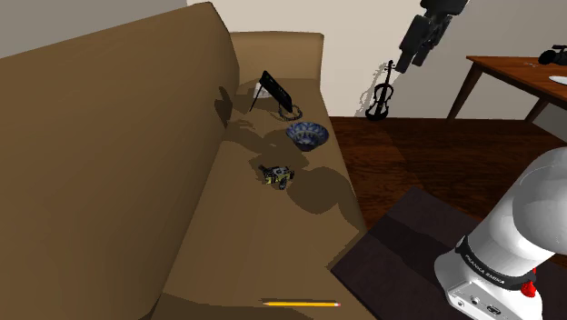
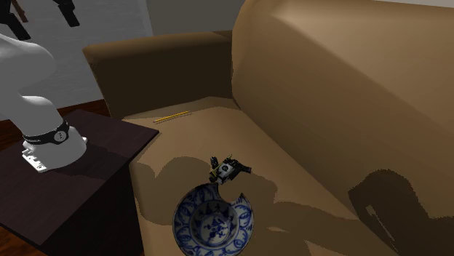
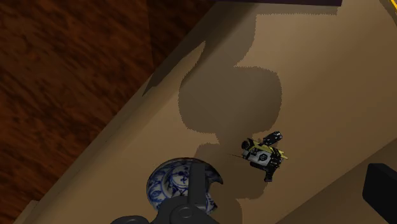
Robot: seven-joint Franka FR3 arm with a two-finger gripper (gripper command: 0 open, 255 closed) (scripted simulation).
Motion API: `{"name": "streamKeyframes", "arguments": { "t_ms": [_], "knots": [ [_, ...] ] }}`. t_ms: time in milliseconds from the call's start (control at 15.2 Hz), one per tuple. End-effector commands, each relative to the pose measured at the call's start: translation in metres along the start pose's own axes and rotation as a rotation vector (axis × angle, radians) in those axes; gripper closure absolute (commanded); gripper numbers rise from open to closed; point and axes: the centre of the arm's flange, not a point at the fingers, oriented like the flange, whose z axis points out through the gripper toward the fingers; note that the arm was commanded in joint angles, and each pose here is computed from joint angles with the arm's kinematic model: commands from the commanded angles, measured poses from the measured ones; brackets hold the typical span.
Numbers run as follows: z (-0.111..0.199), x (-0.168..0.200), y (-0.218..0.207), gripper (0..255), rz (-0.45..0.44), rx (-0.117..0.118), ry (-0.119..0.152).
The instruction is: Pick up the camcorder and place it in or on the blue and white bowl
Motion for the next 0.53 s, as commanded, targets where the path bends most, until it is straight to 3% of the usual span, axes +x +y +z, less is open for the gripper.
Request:
{"name": "streamKeyframes", "arguments": {
  "t_ms": [0, 462],
  "knots": [
    [0.0, 0.0, 0.0, 0, 0.0, 0.0, 0.0],
    [0.073, 0.054, -0.024, 0, -0.003, 0.001, -0.02]
  ]
}}
